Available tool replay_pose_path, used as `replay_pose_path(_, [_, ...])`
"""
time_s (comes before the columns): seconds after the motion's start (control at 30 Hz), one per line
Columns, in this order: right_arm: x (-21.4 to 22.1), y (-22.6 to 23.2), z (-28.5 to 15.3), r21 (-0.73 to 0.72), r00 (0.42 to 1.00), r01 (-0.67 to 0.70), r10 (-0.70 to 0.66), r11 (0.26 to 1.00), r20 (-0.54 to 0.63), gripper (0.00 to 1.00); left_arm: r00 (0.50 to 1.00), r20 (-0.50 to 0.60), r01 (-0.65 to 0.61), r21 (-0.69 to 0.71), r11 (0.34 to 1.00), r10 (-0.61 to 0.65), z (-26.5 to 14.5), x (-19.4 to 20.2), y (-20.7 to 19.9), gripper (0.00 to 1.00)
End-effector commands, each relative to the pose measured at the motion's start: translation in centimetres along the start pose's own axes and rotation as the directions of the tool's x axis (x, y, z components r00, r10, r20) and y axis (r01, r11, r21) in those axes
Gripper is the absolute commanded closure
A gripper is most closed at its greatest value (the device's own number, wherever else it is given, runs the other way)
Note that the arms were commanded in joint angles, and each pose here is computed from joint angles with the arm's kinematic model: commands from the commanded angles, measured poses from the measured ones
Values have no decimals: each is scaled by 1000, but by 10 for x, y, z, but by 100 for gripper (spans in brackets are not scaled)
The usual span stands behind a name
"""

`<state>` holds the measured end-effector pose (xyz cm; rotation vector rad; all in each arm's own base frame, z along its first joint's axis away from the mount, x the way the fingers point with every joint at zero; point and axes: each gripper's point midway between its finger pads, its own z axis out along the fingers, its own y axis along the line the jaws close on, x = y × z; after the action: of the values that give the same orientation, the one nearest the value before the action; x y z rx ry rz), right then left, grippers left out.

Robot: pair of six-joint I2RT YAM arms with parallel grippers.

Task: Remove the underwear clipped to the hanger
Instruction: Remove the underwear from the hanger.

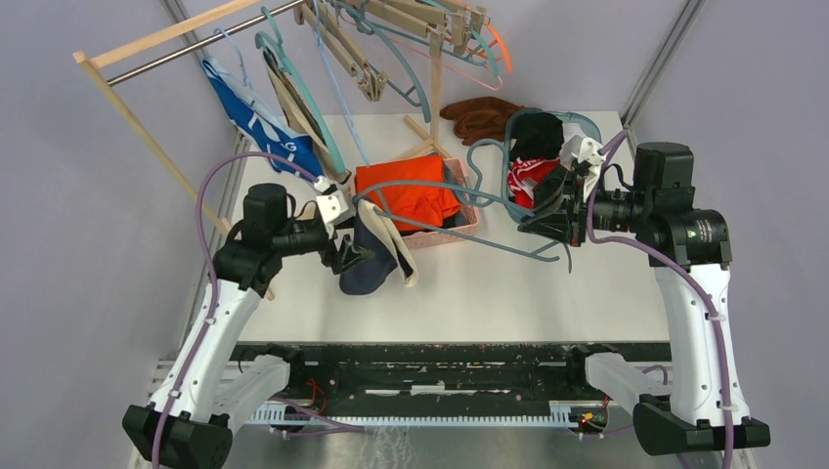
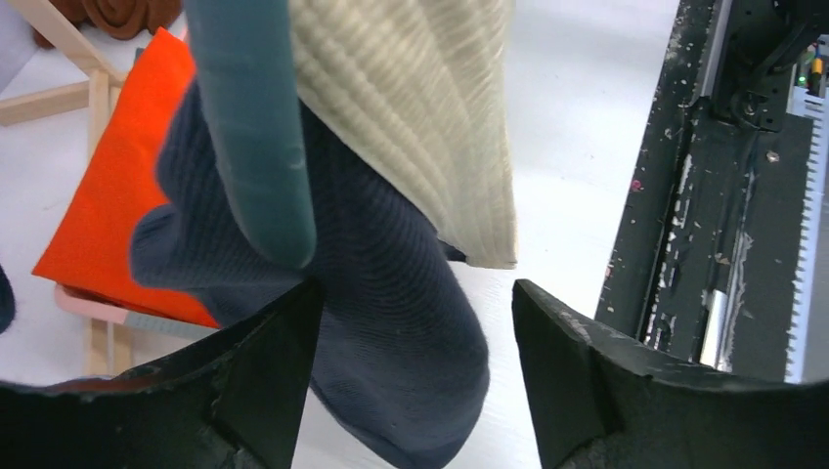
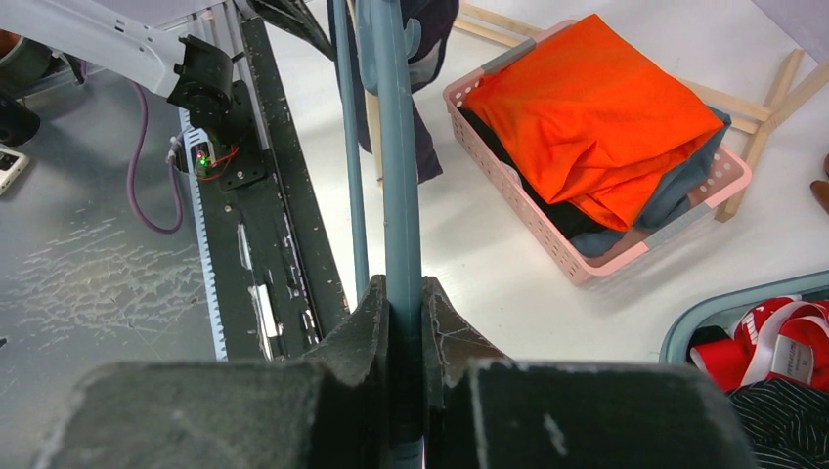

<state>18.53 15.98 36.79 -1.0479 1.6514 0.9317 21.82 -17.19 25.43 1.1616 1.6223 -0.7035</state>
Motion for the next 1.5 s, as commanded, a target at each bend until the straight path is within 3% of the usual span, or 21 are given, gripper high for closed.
replay_pose_path(0.0, [-17,7,-1,-36,997,42,-40,998,62,99,993,112,38,14,999,-39,7,-25,4,32])
replay_pose_path(0.1, [-16,7,-2,-16,998,45,-44,999,53,99,996,83,33,-47,998,-29,5,-19,13,65])
replay_pose_path(0.13, [-15,6,-3,-6,998,45,-44,999,47,99,997,70,32,-78,996,-27,3,-17,18,83])
replay_pose_path(0.2, [-12,3,-4,15,998,44,-45,999,33,99,999,47,33,-145,989,-27,-4,-15,27,96])
replay_pose_path(0.47, [3,-19,-14,169,996,73,-63,983,-63,99,1000,-1,5,-320,947,-6,-39,-24,45,97])
replay_pose_path(0.73, [1,-47,-39,389,988,112,-62,914,-140,99,998,-58,-3,-505,863,-30,-65,-17,71,97])
replay_pose_path(0.83, [-4,-38,-39,363,988,127,-86,923,-129,99,996,-66,10,-561,828,-57,-72,-11,79,97])
replay_pose_path(1.0, [-2,-4,-26,150,986,147,-134,978,-96,99,995,-67,19,-609,793,-75,-76,-7,89,97])
replay_pose_path(1.1, [-5,-2,-25,135,990,123,-111,983,-90,99,995,-97,-19,-510,860,-36,-66,-4,73,97])
replay_pose_path(1.23, [-16,-31,-25,272,997,60,-46,960,-58,99,998,-67,-14,-252,968,-3,-44,-9,28,97])
replay_pose_path(1.37, [-13,-78,-35,478,996,-11,50,878,-69,99,997,-75,3,-125,992,-12,-32,-14,9,97])
replay_pose_path(1.47, [-6,-92,-36,523,994,-20,74,852,-84,99,985,-171,-15,-46,999,7,-11,-6,-6,97])
